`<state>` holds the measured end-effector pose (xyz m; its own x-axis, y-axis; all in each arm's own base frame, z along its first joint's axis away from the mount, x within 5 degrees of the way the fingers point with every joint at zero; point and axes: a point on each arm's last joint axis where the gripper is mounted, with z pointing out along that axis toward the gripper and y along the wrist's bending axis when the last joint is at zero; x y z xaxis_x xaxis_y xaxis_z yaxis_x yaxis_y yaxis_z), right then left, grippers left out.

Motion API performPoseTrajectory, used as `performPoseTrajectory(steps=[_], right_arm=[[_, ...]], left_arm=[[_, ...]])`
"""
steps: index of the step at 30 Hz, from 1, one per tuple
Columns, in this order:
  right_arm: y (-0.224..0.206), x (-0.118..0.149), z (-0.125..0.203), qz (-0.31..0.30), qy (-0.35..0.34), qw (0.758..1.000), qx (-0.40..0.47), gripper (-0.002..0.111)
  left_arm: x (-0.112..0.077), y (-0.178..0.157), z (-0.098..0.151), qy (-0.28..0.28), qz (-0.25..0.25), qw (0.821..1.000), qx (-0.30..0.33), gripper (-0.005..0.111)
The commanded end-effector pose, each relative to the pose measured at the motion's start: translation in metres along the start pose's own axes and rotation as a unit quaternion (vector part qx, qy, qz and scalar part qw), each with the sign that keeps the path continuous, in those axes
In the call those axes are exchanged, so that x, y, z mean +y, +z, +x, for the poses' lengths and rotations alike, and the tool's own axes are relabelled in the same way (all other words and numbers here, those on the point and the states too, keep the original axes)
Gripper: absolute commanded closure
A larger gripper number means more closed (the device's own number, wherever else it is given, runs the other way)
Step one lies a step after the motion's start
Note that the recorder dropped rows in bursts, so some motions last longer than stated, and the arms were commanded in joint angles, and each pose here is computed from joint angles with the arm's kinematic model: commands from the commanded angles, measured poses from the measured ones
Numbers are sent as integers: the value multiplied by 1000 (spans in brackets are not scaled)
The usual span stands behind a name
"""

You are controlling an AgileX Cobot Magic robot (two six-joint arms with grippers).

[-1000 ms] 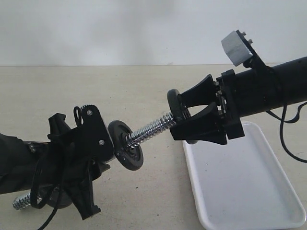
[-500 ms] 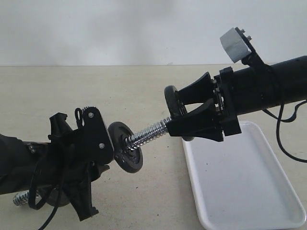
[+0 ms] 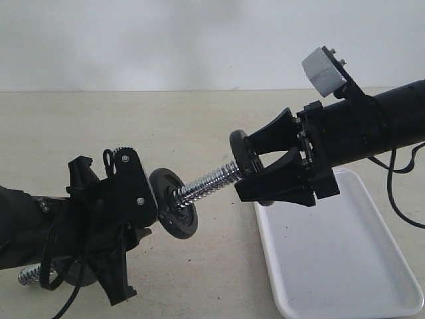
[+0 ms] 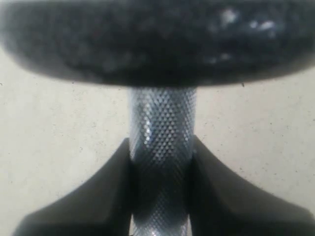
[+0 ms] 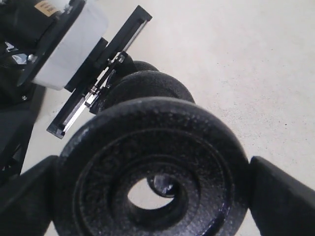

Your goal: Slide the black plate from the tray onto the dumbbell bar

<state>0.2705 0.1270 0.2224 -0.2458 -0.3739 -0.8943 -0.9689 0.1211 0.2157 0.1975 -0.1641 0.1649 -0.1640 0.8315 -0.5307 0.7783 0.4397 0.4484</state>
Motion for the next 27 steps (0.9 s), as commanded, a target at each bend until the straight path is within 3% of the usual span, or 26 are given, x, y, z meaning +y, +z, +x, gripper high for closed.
performPoseTrajectory(steps=[1, 13, 18, 27], right_arm=[[-3, 3, -11, -7, 5, 999, -38, 108], [17, 17, -17, -42, -9, 999, -33, 108], [17, 17, -17, -42, -9, 999, -33, 108], [18, 12, -15, -18, -13, 1000, -22, 108]], left_arm=[[22, -12, -13, 8, -78, 997, -26, 102], [21, -12, -17, -6, -66, 997, -34, 102], [21, -12, -17, -44, -66, 996, -36, 102], [21, -12, -17, -23, -67, 997, -35, 102]])
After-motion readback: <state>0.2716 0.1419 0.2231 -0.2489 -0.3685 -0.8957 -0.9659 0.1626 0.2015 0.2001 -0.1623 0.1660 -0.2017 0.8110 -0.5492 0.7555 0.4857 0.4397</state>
